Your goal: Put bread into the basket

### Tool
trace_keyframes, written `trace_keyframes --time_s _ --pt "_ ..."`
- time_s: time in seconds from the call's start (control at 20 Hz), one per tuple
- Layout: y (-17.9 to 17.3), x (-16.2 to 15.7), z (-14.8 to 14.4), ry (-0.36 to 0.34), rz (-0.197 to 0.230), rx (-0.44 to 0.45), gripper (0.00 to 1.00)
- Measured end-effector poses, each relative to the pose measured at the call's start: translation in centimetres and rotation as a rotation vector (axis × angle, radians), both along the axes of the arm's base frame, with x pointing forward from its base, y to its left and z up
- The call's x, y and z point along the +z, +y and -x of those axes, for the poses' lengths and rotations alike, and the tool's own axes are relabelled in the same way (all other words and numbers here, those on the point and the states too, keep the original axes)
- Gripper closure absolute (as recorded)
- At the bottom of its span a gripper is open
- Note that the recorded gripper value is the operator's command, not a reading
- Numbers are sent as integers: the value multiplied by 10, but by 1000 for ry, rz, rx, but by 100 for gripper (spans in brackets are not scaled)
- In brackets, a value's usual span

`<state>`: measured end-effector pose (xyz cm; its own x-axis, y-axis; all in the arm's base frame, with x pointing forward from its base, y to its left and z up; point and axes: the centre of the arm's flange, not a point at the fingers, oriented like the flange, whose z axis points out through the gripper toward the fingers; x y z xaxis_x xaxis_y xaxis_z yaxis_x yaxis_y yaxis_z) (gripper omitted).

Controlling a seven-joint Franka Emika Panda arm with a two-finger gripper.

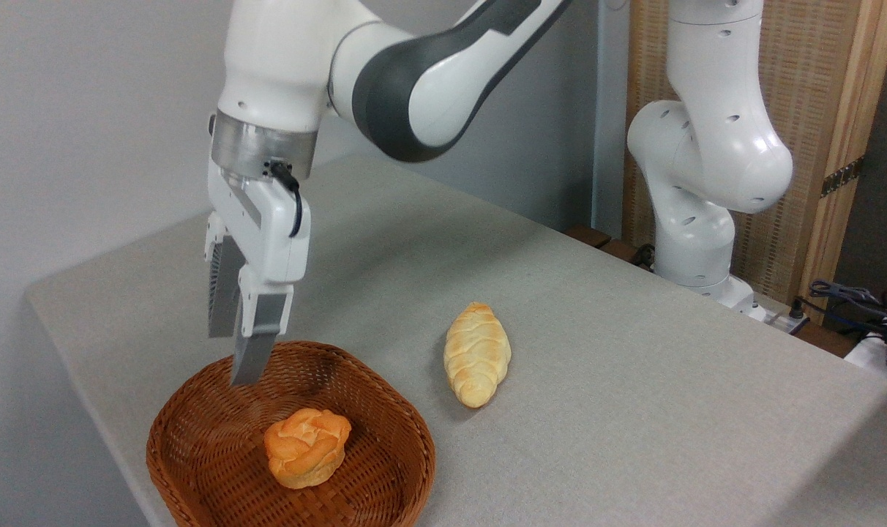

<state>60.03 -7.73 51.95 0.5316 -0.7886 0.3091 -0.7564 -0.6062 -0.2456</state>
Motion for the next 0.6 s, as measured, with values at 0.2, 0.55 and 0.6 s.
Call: trace_keyframes --time_s 0.2,0.55,0.6 --pt "6 49 13 175 -2 5 0" --pt "20 78 33 374 6 117 0" --pt "19 77 34 391 3 116 0"
